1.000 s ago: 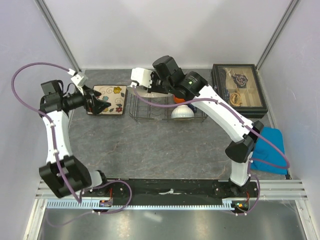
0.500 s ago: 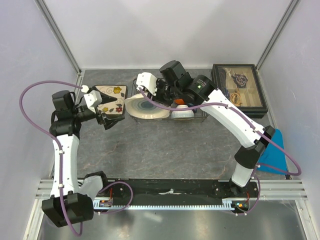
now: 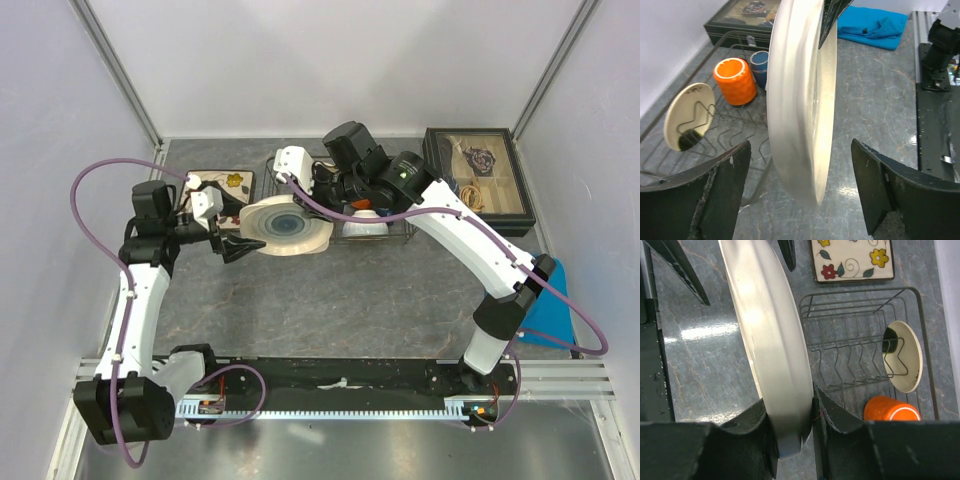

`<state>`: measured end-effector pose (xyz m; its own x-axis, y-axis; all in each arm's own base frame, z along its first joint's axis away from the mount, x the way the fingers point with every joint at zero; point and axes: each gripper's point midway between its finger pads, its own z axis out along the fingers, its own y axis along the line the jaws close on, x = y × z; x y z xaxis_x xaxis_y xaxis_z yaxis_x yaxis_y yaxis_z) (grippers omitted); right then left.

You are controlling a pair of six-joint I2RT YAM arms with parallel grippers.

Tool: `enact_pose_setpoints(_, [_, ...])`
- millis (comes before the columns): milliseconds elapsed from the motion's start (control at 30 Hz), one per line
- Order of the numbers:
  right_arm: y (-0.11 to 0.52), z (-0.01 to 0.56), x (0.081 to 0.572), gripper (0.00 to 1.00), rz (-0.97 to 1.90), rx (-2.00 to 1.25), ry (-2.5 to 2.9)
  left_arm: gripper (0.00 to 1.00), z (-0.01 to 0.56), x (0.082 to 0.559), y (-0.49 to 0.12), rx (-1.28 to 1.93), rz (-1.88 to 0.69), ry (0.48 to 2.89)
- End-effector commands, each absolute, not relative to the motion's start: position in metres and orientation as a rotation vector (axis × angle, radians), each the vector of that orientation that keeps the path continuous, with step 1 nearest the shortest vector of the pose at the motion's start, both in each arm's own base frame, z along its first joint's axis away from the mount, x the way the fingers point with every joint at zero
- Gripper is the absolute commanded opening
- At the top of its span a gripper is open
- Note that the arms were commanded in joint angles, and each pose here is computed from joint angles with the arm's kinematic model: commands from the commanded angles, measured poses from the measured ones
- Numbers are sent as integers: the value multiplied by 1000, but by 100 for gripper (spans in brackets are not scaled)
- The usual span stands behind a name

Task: Unload the mixed dishes from the dish rack
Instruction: Place the plate at the center of the board.

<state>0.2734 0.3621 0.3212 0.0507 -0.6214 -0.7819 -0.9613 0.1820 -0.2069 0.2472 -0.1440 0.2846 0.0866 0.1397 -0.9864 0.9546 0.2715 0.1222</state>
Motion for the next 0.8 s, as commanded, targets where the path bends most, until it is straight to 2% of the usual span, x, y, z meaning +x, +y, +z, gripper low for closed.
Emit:
enact_pose_setpoints(0, [377,382,263,0,648,-1439,1453,83,289,244,-156,1155,-916,1319])
enact_pose_setpoints(167, [377,380,264,0,649,-1440,1457,71,279,252,-160,1120,-923,1377])
enact_pose_setpoints(400, [371,378,265,0,608,-1430,1460,40,279,249,-172,1131,-942,1372])
enact_pose_setpoints(500, [365,377,267,0,572,-1419,1458,32,277,249,-171,1124,-937,1381])
enact_pose_setpoints(767, [357,380,267,0,540,-1403,1449,19,274,245,-170,1116,-931,1395])
